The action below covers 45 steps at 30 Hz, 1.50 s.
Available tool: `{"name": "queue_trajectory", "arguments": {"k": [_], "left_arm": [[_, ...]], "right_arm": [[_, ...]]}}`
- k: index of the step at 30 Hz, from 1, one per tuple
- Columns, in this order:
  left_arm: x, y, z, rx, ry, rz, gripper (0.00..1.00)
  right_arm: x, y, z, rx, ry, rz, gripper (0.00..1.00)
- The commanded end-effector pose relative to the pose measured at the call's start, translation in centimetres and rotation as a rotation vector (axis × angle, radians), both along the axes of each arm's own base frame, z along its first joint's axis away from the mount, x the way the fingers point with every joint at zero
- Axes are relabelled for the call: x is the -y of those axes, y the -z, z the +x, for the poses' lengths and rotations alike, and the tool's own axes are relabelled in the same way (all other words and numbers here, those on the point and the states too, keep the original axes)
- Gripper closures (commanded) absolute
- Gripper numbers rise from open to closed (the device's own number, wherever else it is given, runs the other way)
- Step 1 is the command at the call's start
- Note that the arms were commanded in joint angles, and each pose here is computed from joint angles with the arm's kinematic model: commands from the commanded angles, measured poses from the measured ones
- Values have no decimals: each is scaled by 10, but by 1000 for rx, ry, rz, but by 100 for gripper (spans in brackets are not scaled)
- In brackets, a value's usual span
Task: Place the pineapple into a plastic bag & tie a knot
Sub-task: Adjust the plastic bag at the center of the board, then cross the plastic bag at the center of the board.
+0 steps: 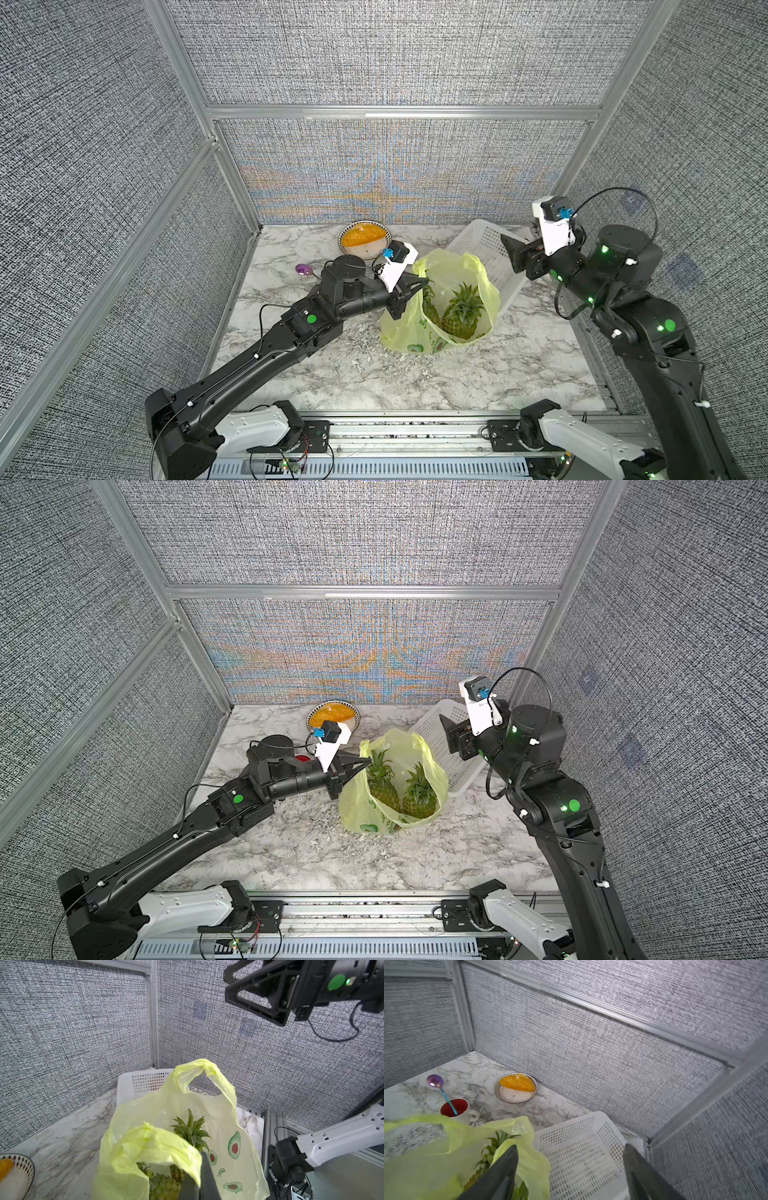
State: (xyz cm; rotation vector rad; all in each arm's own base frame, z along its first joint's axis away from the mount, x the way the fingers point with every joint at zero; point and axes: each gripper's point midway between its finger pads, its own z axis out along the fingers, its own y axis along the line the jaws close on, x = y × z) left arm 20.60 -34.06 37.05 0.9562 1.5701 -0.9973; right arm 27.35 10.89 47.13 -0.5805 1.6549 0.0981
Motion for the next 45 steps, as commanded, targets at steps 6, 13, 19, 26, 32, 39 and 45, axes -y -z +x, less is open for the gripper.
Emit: {"name": "queue_trajectory", "arguments": {"k": [6, 13, 19, 26, 32, 39, 45], "left_arm": [[10, -3, -14, 201, 118, 44, 100], [27, 10, -17, 282, 124, 98, 100], [36, 15, -17, 324, 87, 105, 100], [36, 18, -20, 347, 76, 124, 100], [37, 19, -22, 353, 79, 136, 100], [36, 20, -20, 352, 60, 148, 100], [34, 24, -16, 325, 28, 170, 100]], "right_arm": [[-101, -2, -34, -214, -515, 307, 37], [-140, 34, -28, -672, -374, 572, 41], [-125, 80, -21, -881, -124, 487, 42], [-129, 107, -28, -989, -88, 435, 44], [-140, 121, -31, -1047, -116, 408, 52], [-148, 127, -38, -1094, -163, 412, 79], [-150, 122, -42, -1084, -205, 435, 100]]}}
